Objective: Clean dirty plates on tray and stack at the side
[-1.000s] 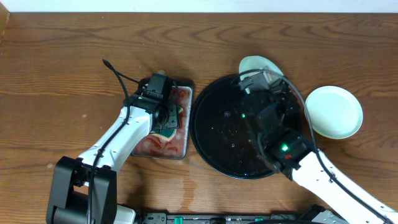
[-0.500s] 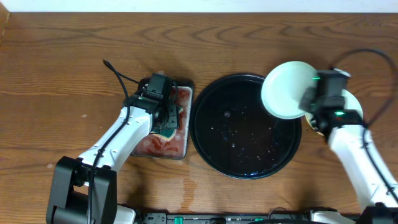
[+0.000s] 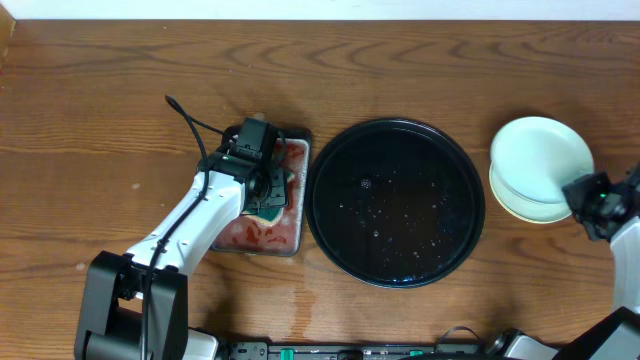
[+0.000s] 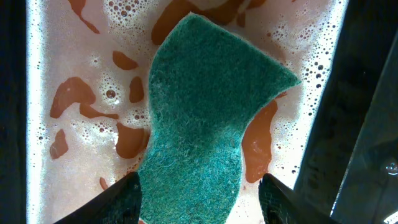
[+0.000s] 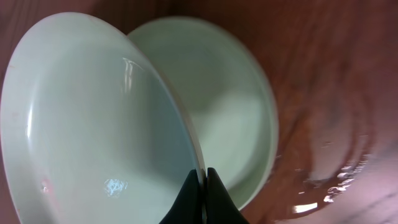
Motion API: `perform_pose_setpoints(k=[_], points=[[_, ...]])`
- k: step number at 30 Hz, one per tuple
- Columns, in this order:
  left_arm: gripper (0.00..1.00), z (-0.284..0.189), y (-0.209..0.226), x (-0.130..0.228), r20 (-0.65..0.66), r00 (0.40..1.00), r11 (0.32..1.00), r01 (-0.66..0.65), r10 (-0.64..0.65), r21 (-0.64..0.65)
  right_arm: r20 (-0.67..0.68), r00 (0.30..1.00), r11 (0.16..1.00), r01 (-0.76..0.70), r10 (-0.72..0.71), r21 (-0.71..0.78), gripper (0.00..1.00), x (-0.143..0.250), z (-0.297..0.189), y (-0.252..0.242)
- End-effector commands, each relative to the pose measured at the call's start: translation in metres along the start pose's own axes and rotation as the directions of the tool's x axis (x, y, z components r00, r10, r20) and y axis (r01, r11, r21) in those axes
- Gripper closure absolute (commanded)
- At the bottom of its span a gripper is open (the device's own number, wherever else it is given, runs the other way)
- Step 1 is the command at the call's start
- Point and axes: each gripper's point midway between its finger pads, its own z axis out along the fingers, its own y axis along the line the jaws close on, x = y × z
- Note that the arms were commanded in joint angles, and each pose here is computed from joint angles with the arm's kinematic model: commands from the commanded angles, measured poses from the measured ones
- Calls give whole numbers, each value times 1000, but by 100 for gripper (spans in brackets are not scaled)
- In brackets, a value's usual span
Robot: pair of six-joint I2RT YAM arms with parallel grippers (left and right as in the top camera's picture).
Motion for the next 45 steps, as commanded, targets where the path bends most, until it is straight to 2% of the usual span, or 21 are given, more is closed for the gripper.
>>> perform_pose_setpoints(k=[1,9,10,11,13,14,16,19,24,26,30,33,40,45], points=[[39,3,4,6,-14,1000,1000,7,-7,-15,27,995,995,-95,94,43,99,-12,0,-21],[39,3,4,6,-14,1000,1000,7,-7,-15,-12,993,984,-113,116,140,97,-6,21,-43],[38,3,4,6,-14,1000,1000,7,-7,-15,-20,993,983,-114,119,146,88,-4,23,-45],[39,3,4,6,-14,1000,1000,7,-7,-15,-33,992,982,-115,121,148,72,-2,26,-45],[39,3,4,6,-14,1000,1000,7,-7,-16,-58,991,983,-112,122,145,59,2,31,-46],[39,3,4,6,-13,1000,1000,7,-7,-15,-80,991,987,-95,106,129,57,5,33,-43],[38,3,4,6,-14,1000,1000,7,-7,-15,-124,991,997,-38,46,64,55,11,37,-32],[39,3,4,6,-14,1000,1000,7,-7,-15,-183,979,991,72,-92,-116,50,21,38,-2],[39,3,4,5,-12,1000,1000,7,-7,-15,-194,937,912,209,-290,-354,39,42,31,46],[38,1,3,2,-4,1000,1000,7,-7,-11,-190,914,881,264,-358,-391,33,53,30,59],[38,-10,2,-5,9,1000,1000,13,-13,-7,-181,835,805,408,-519,-430,19,85,32,81],[37,-20,9,-11,4,999,999,38,-38,-16,-168,762,744,516,-625,-425,1,109,34,96],[30,-42,43,-13,-48,989,988,140,-143,-66,-161,547,569,763,-821,-308,1,146,25,116],[30,-58,55,2,-81,982,982,166,-173,-88,-192,450,486,841,-872,-238,1,159,3,124]])
